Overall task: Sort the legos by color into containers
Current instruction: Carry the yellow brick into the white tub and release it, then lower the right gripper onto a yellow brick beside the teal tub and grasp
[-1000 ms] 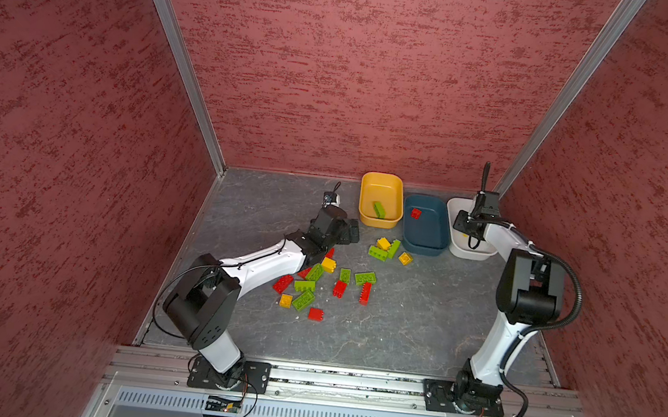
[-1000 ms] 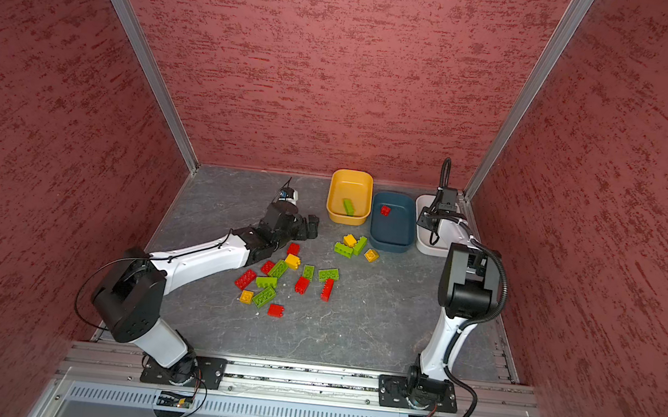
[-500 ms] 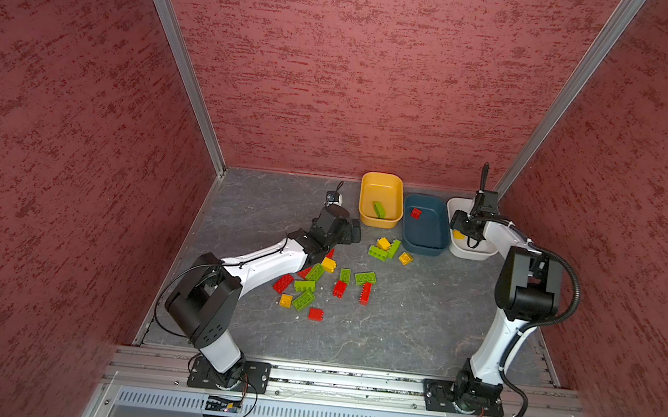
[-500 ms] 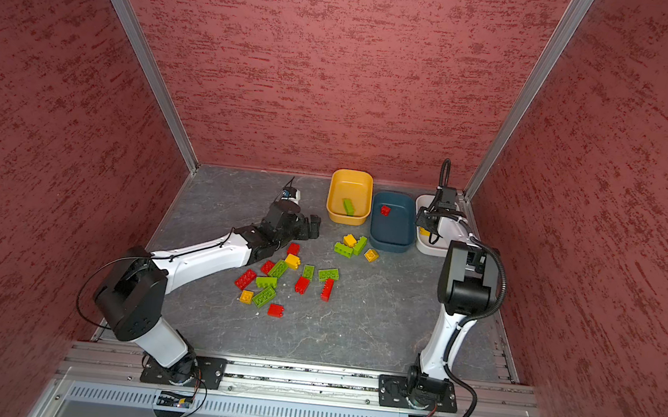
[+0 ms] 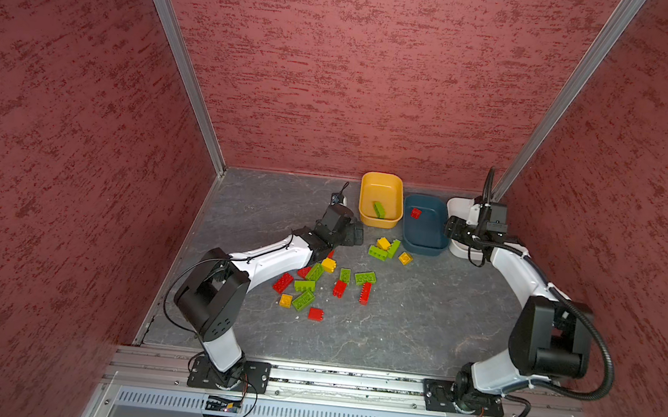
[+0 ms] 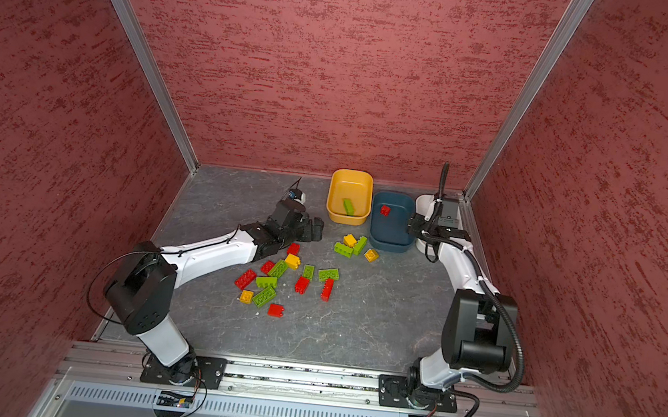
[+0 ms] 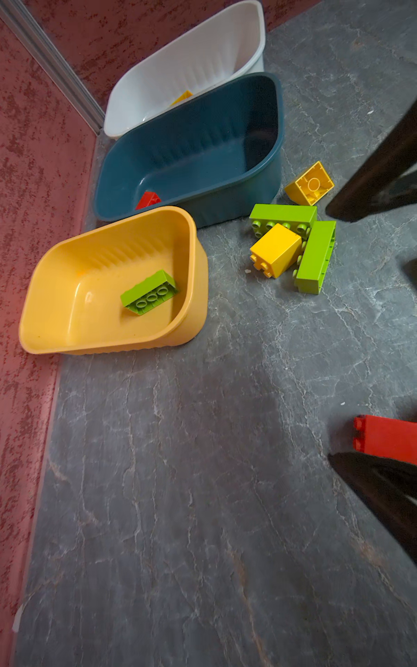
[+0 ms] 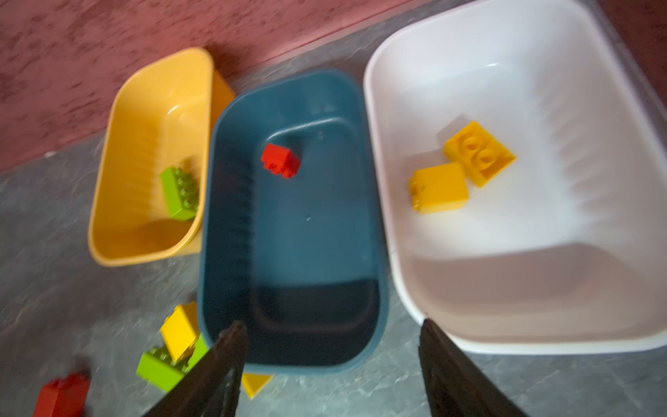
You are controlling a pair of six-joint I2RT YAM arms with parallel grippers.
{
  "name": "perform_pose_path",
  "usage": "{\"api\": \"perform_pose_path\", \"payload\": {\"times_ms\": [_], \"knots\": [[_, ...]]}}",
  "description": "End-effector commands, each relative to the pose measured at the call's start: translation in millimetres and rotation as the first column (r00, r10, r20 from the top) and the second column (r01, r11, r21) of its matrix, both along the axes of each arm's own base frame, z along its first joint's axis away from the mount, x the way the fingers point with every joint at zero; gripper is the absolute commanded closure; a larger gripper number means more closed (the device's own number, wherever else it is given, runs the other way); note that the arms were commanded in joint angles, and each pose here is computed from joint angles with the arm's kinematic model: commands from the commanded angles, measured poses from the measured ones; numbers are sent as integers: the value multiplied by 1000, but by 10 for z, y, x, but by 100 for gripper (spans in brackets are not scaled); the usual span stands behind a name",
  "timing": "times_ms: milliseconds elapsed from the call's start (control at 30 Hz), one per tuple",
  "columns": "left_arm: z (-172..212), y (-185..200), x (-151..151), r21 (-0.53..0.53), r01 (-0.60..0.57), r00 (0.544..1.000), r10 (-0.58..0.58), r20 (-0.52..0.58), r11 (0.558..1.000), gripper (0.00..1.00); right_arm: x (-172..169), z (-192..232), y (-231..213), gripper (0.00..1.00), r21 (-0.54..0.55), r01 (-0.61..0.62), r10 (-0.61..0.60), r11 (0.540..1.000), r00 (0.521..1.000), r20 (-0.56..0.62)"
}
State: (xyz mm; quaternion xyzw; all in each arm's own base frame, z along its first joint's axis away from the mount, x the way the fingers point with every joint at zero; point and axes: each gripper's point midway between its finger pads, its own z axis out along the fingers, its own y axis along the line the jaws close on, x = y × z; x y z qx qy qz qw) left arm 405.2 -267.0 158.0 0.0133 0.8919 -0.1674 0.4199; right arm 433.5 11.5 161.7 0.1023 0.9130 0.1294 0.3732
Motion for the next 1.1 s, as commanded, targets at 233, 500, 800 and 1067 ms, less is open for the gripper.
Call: {"api": "perform_pose_path", "payload": {"times_ms": [233, 500, 800, 1067], "knots": [[24, -76, 32, -26, 42, 999, -42, -8, 999, 0, -625, -259, 1011, 24, 139, -237, 245, 961, 969, -40], [21, -86, 24, -31, 49, 999, -50, -14, 998, 0, -649, -793, 1209, 24, -70, -364, 342, 929, 913, -221], [-59, -33, -35, -16, 44, 998, -44, -36, 999, 0, -410, -1048, 1217, 24, -231, -385, 326, 894, 910, -257], [-79, -11, -47, -7, 38, 998, -38, -43, 999, 0, -345, -1262, 1165, 24, -373, -482, 363, 793, 865, -345]]}}
